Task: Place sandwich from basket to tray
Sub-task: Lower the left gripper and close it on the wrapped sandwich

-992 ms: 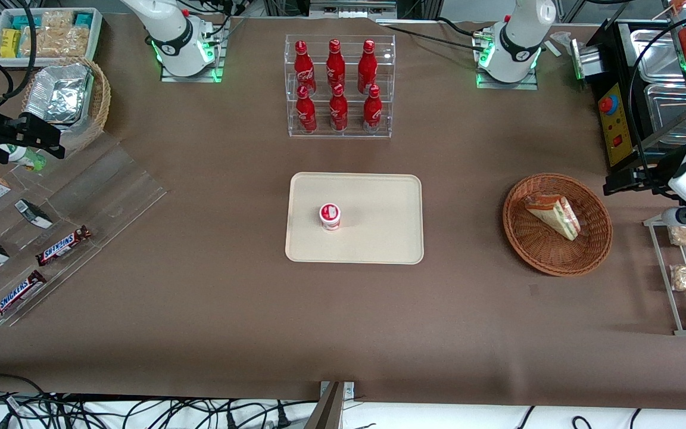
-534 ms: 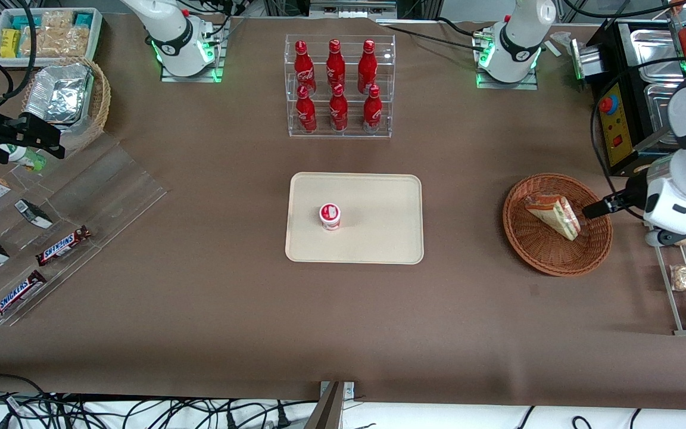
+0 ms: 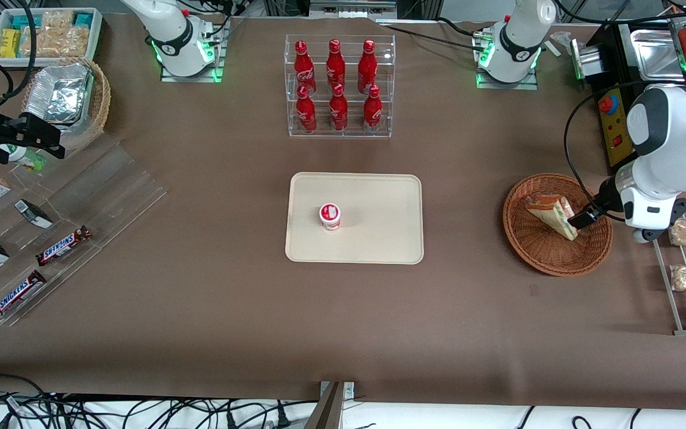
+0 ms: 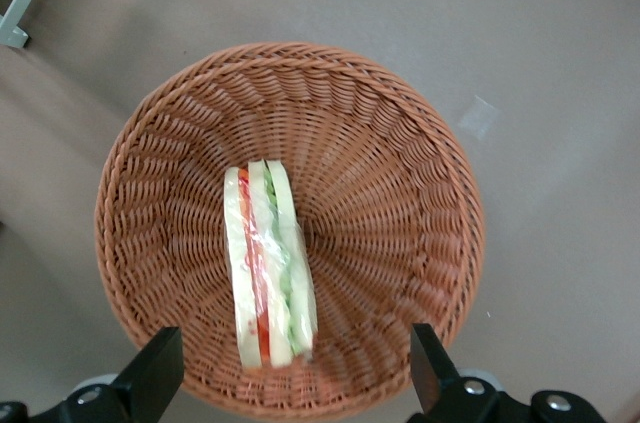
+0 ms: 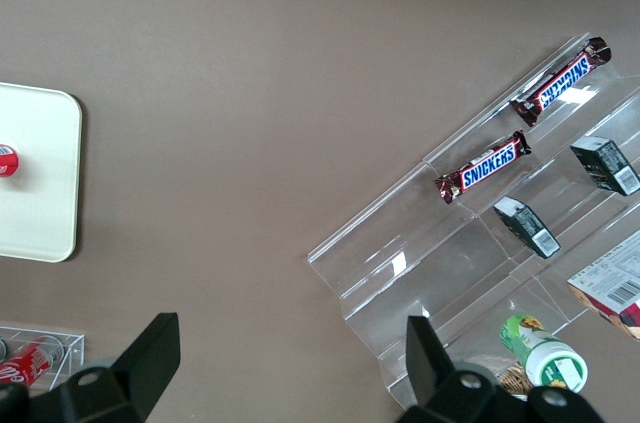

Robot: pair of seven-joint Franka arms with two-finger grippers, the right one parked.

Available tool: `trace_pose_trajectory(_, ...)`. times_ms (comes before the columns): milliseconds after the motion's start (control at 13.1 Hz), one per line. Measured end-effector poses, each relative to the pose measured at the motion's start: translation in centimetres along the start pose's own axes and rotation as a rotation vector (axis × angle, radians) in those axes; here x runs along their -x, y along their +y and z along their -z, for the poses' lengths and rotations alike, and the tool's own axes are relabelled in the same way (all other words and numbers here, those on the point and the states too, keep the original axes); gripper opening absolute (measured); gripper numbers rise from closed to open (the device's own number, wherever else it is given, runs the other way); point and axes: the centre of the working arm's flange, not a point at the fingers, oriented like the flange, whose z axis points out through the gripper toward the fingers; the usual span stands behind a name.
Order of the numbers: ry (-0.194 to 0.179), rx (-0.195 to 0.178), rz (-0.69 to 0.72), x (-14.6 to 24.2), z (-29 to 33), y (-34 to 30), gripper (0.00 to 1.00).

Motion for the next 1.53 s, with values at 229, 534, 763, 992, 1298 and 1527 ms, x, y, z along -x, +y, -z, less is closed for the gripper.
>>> trace_pose_trajectory(229, 0.025, 0.019, 0.050, 0.8, -2.3, -0.9, 1.00)
trace_pose_trajectory(534, 0.054, 0.043, 0.074, 2.3, -5.6, -1.9, 1.00)
trace_pose_trajectory(763, 0.064, 0.052, 0.077, 3.3, -7.2, -2.5, 1.00)
trace_pose_trajectory(992, 0.088, 0.073, 0.095, 4.2, -8.8, -3.1, 1.00)
trace_pose_trajectory(1298, 0.099, 0.085, 0.115, 4.9, -11.4, -3.7, 1.00)
trace_pose_trajectory(1527, 0.095, 0.084, 0.135, 5.0, -12.3, -3.7, 1.00)
